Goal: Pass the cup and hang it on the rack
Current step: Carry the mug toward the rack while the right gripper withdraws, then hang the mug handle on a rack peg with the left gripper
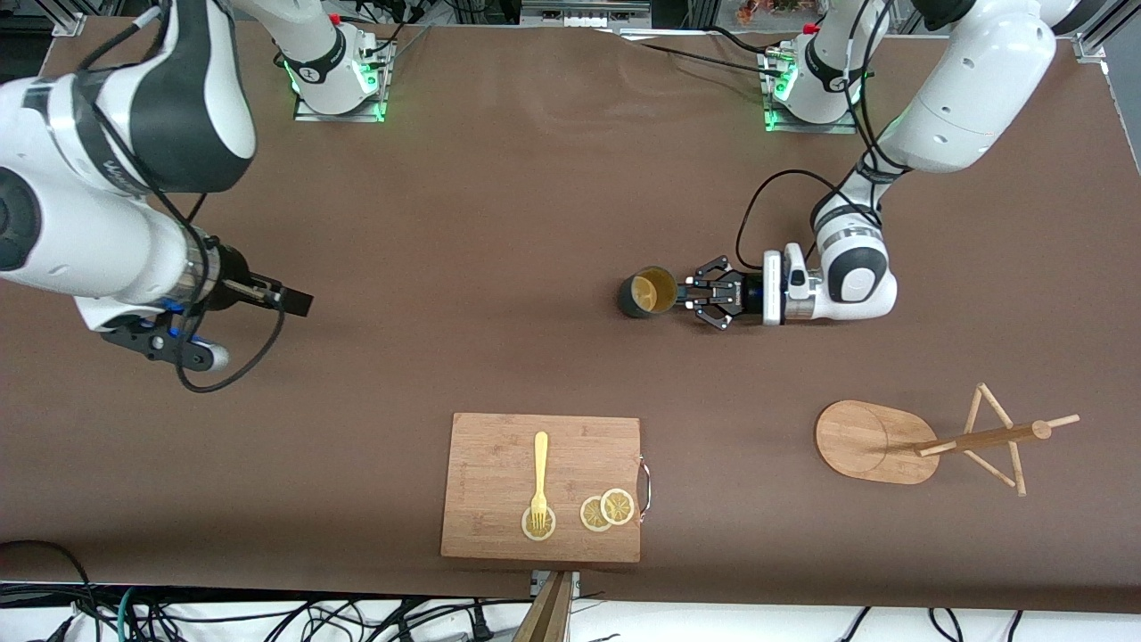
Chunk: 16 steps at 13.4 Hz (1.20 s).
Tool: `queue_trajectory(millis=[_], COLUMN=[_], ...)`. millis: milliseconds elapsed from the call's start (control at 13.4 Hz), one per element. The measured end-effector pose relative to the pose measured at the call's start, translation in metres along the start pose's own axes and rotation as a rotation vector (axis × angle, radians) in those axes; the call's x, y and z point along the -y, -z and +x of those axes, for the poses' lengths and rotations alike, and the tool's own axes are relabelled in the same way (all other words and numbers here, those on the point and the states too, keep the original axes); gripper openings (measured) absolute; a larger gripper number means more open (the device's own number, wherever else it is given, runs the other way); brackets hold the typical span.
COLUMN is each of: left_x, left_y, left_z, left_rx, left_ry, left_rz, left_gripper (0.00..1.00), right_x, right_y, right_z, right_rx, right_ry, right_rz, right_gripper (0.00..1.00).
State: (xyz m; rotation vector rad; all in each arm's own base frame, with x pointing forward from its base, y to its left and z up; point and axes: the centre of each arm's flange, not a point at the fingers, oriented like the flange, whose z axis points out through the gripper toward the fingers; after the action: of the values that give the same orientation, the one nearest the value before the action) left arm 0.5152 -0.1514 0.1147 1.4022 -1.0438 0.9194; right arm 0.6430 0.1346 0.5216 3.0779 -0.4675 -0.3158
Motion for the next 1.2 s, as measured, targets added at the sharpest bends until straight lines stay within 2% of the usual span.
queue_trajectory(millis=[150, 299, 449, 523, 673, 822, 972, 1196], left_x=[-0.006, -0.019, -0.034, -0.041, -0.056, -0.058, -0.044, -0.023], left_y=[0.016, 0.052, 0.115, 0.154, 0.226, 0.275, 0.303, 0.336], left_z=[0.014, 0.026, 0.035, 0.037, 0.035, 0.040, 0.065, 0.115], left_rx=[0.008, 0.078, 0.149, 0.162, 0.158, 0.150, 0.150, 0.136], left_ry=[0.034, 0.057, 0.097, 0.134, 0.244, 0.365, 0.547, 0.878], left_rz=[-0.028, -0.058, -0.095, -0.094, -0.047, 0.030, 0.100, 0.192], left_gripper=[0.21, 0.21, 0.21, 0.21, 0.21, 0.21, 0.21, 0.21], right_x=[-0.020, -0.044, -0.061, -0.068, -0.076, -0.079, -0.079, -0.077], right_y=[0.004, 0.003, -0.003, -0.005, -0.002, 0.010, 0.019, 0.016], right_z=[-0.003, -0.012, -0.033, -0.045, -0.067, -0.077, -0.080, -0.084], right_rx=[-0.003, -0.030, -0.052, -0.057, -0.054, -0.062, -0.069, -0.037], right_ry=[0.007, 0.010, 0.032, 0.047, 0.074, 0.089, 0.098, 0.142], right_rz=[0.010, 0.011, 0.024, 0.031, 0.036, 0.003, -0.018, -0.035], right_gripper=[1.00, 1.00, 1.00, 1.00, 1.00, 1.00, 1.00, 1.00])
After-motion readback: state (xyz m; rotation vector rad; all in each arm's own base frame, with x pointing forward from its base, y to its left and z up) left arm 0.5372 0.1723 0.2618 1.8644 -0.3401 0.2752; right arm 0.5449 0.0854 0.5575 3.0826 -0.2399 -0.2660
